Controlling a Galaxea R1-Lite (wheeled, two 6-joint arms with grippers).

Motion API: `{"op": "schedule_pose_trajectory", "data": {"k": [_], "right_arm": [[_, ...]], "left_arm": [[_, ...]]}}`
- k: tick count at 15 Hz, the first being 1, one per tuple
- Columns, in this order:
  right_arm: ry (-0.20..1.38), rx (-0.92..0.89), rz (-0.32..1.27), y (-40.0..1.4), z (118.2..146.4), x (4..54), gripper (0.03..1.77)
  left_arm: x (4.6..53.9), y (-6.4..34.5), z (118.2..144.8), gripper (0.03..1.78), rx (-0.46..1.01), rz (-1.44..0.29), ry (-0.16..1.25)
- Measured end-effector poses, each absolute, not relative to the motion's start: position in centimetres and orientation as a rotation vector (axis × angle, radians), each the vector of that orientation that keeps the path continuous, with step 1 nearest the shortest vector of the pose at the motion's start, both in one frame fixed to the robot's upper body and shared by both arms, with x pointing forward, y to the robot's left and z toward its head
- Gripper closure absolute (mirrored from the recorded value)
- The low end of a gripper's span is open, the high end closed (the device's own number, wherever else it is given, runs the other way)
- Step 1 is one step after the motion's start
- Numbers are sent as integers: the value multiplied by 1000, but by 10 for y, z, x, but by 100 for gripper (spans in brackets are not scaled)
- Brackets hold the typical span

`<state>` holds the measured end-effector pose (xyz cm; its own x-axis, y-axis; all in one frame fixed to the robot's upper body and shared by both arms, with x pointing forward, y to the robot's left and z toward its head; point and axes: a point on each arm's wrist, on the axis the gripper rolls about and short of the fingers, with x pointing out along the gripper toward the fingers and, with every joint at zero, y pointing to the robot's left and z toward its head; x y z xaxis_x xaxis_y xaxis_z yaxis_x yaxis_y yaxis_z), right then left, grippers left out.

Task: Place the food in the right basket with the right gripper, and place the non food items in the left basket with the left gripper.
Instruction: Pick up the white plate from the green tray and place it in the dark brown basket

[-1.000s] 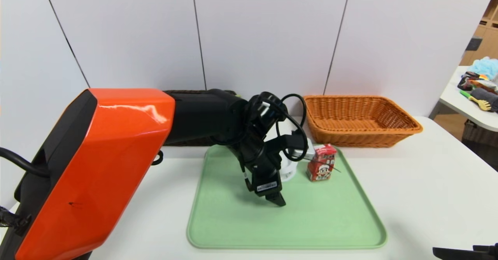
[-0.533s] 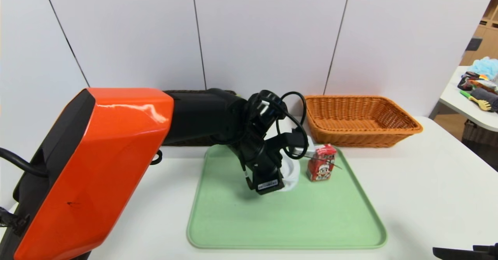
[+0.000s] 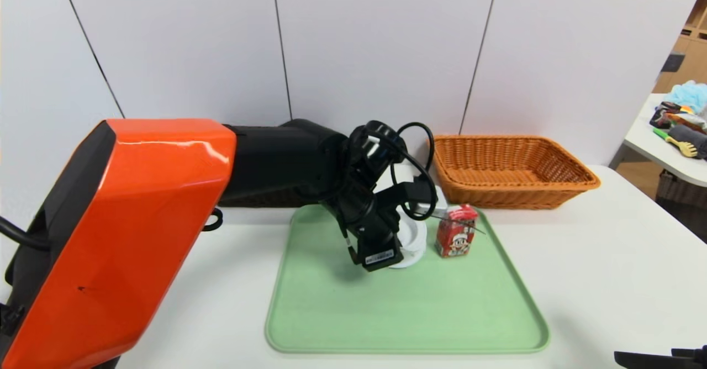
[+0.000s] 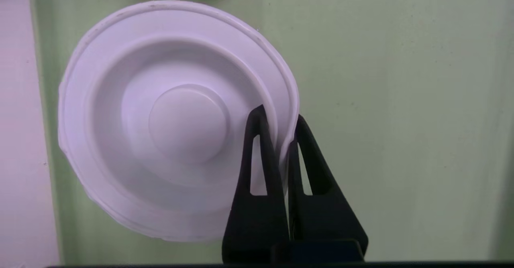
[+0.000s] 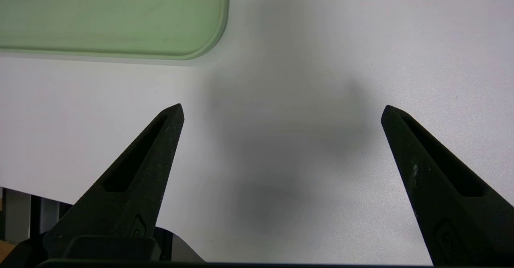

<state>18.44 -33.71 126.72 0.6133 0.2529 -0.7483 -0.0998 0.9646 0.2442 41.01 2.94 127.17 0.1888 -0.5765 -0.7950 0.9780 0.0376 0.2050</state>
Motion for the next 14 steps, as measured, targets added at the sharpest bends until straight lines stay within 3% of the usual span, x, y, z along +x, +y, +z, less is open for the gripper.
{"op": "schedule_pose_trajectory", "data": {"k": [14], "right_arm": [[882,180,204,-337,1269,185,10]], "left_arm": [[385,83,1370,172,711,-1165,462]]}}
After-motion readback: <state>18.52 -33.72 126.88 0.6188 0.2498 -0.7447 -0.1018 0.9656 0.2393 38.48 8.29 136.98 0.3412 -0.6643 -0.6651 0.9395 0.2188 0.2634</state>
